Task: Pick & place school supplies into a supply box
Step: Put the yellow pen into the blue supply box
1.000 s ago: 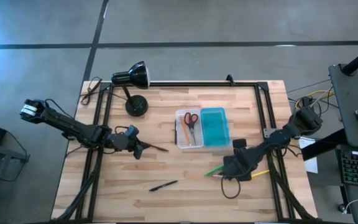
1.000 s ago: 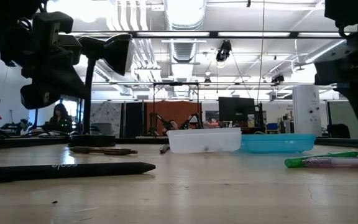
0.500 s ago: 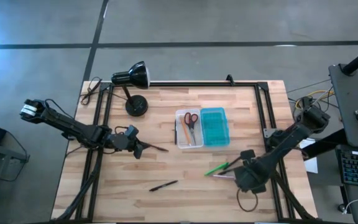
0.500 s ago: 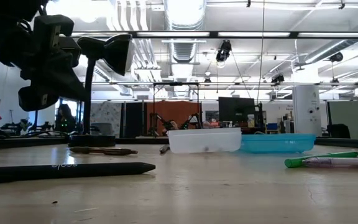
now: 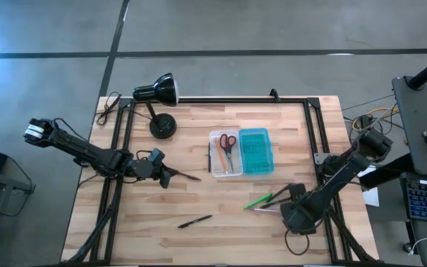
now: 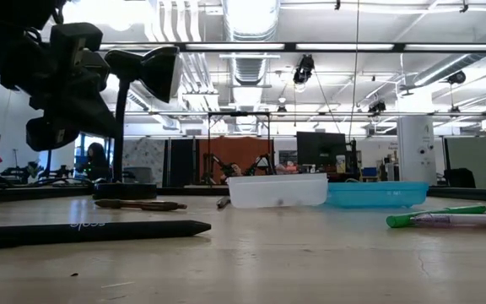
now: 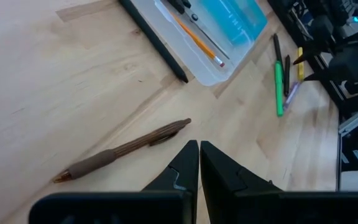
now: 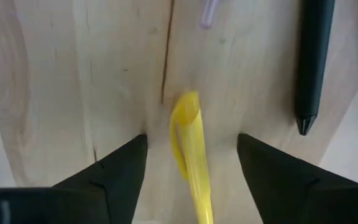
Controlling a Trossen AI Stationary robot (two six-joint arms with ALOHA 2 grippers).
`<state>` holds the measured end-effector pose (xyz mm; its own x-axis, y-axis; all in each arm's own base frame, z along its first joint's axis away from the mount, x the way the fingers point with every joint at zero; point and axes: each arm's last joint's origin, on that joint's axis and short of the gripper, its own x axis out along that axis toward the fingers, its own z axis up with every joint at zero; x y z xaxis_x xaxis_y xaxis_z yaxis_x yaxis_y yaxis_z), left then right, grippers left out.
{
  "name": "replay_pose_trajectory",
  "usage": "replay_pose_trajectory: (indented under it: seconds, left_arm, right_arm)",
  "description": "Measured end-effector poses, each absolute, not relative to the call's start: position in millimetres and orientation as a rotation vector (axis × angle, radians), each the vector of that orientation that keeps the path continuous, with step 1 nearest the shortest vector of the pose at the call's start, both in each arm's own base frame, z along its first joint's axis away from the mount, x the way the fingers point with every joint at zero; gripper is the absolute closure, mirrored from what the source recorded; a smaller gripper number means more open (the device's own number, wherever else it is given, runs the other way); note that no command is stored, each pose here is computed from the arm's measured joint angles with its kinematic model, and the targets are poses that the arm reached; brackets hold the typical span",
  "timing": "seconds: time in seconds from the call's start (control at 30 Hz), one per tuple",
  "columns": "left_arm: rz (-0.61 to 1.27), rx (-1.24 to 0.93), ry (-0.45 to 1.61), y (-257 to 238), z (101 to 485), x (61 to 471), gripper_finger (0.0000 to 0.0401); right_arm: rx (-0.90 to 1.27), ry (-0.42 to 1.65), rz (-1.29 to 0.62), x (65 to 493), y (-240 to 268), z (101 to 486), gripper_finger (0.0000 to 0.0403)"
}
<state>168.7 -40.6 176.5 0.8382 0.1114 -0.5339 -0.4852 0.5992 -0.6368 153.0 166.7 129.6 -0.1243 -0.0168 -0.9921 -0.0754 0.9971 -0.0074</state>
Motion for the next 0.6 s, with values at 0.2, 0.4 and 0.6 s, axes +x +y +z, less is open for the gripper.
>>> replay_pose_trajectory:
  seconds: [0.2, 0.4, 0.6]
  left_arm:
    - [0.369, -0.884, 0.469, -40.5, 176.5, 168.7, 0.0401]
    - [0.373, -0.897, 0.467, -40.5, 176.5, 168.7, 0.0401]
    - [0.373, -0.896, 0.467, -40.5, 176.5, 168.7, 0.0401]
  right_arm:
    - [-0.054, 1.707, 0.039, 149.4, 165.9, 127.1, 0.0165]
    - [-0.025, 1.703, 0.006, 145.1, 170.4, 126.3, 0.0199]
    - [0.031, 1.691, -0.018, 144.7, 173.3, 124.9, 0.0242]
